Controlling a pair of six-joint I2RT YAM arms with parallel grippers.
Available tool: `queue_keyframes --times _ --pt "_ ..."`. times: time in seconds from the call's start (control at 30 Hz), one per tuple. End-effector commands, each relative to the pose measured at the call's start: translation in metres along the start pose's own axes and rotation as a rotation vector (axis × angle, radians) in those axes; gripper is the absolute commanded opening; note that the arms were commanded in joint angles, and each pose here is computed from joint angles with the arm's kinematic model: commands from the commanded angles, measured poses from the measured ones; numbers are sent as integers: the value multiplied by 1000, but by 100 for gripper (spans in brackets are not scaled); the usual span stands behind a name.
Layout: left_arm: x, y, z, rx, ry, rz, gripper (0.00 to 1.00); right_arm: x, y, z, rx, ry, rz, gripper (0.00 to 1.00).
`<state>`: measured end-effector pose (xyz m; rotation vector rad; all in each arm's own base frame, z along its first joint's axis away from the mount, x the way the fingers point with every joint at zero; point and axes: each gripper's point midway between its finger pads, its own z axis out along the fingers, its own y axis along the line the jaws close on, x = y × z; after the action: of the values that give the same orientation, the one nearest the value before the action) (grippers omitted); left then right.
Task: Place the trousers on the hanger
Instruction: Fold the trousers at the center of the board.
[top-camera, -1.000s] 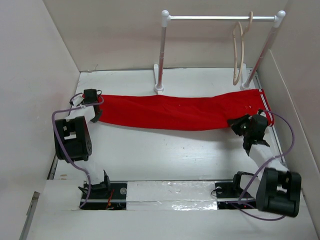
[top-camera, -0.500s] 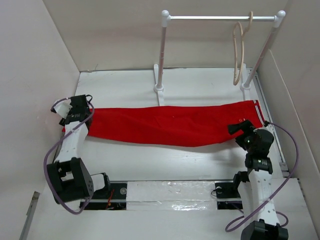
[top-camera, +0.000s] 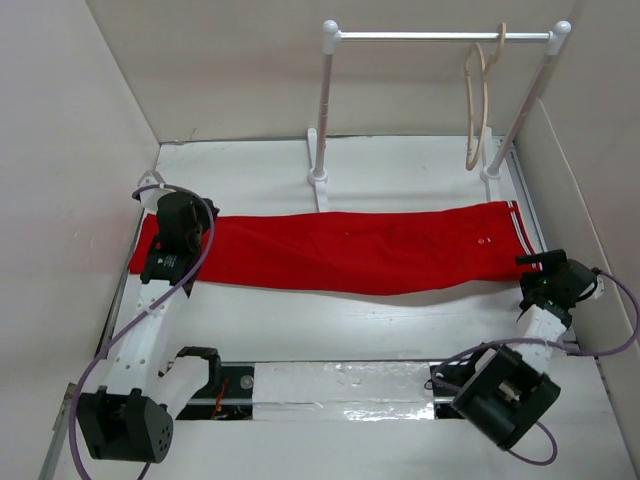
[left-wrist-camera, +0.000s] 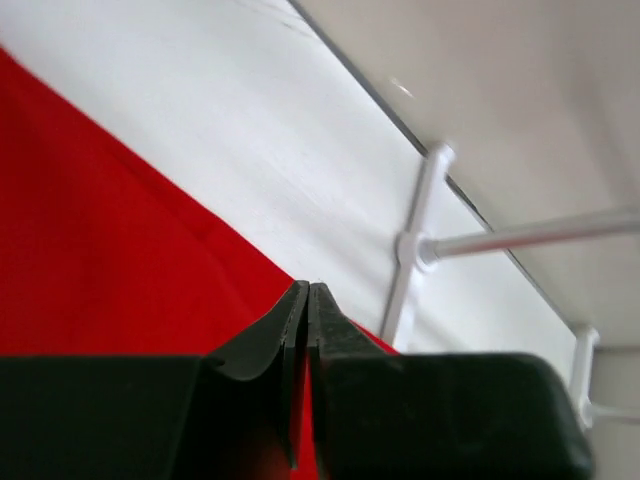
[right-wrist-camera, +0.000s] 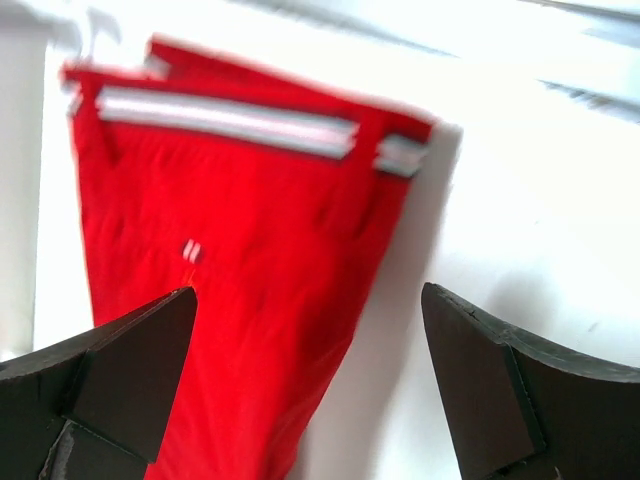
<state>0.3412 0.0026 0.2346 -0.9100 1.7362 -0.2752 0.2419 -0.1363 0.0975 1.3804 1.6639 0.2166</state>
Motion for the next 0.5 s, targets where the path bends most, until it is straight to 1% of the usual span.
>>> queue_keyframes --times 0.0,0.03,0.07,0.1,0.13,0.17,0.2,0.27,0.3,0.33,0.37,0.4,0.43,0.47 --pt "21 -29 -10 209 65 -30 0 -12 4 14 -70 -14 80 100" --pt "28 -38 -14 265 87 -34 0 -8 1 19 -62 4 105 100" --pt "30 -40 -18 291 93 -39 0 2 -5 26 -44 58 126 100" --pt "44 -32 -16 295 122 -40 0 0 -3 31 -50 60 128 100" --pt "49 -41 -21 360 144 -51 0 1 -3 35 -51 73 155 100" --pt "52 -41 -24 382 152 -57 0 3 -3 38 -56 83 171 100" --pt "65 -37 -24 388 180 -62 0 4 -6 45 -51 89 183 99" --pt "80 -47 -30 444 215 -56 0 3 -8 50 -37 90 190 95" --pt "89 -49 -33 456 235 -49 0 1 -9 53 -36 79 193 90" --pt "99 -59 -39 486 252 -34 0 -1 -8 53 -45 70 198 68" --pt "107 -61 -41 492 268 -23 0 0 -8 52 -50 60 199 55" --pt "113 -64 -43 499 278 -14 0 -6 -3 51 -75 28 195 39" --pt "116 -67 -44 503 270 -4 0 -15 7 44 -119 -13 195 14" --pt "129 -71 -50 517 295 24 0 -19 13 39 -146 -34 185 6"
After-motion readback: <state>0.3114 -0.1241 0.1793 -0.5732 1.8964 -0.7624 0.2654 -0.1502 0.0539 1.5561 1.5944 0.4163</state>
